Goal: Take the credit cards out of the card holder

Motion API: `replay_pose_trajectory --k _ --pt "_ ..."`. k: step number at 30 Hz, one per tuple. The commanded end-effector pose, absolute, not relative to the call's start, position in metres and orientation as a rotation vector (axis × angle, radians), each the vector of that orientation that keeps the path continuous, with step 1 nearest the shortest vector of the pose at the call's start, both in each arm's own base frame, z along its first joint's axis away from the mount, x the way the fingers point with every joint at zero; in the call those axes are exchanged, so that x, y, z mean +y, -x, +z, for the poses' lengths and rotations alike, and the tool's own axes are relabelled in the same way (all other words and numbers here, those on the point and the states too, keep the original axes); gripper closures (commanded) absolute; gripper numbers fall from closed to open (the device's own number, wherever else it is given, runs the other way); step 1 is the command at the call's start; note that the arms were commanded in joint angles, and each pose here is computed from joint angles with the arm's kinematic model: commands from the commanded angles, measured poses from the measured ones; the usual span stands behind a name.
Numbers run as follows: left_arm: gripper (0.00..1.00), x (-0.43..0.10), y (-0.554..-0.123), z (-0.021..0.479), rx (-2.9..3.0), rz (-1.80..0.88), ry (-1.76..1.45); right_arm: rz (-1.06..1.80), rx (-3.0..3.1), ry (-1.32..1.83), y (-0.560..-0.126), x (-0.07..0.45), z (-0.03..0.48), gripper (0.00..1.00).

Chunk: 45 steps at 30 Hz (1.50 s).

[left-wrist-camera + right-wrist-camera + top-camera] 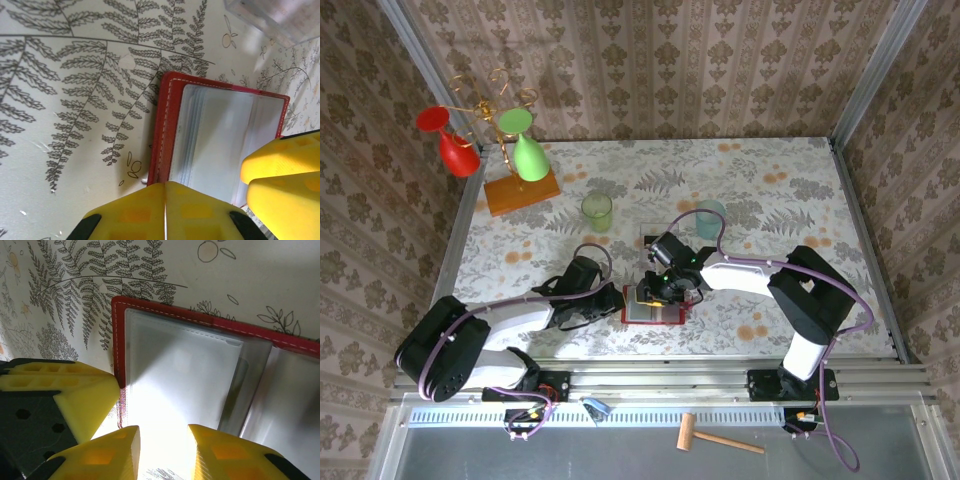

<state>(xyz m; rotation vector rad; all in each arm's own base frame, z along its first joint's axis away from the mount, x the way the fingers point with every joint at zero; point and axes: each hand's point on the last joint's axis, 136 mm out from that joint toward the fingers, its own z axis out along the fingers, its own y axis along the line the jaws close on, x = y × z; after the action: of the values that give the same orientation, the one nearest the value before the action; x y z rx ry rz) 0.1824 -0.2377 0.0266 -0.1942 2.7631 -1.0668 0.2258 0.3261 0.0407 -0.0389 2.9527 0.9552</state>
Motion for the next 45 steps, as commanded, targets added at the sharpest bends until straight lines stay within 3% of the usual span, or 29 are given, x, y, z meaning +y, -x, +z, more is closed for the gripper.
replay_pose_trajectory --k 1,45 --pt "0.91 -0.232 -0.172 0.014 2.815 -1.027 0.204 0.889 3.002 0.013 -0.217 0.318 0.028 0.69" --pt "0.90 -0.237 -0.177 0.026 2.801 -1.024 0.193 0.848 2.968 -0.032 -0.216 0.296 0.019 0.69"
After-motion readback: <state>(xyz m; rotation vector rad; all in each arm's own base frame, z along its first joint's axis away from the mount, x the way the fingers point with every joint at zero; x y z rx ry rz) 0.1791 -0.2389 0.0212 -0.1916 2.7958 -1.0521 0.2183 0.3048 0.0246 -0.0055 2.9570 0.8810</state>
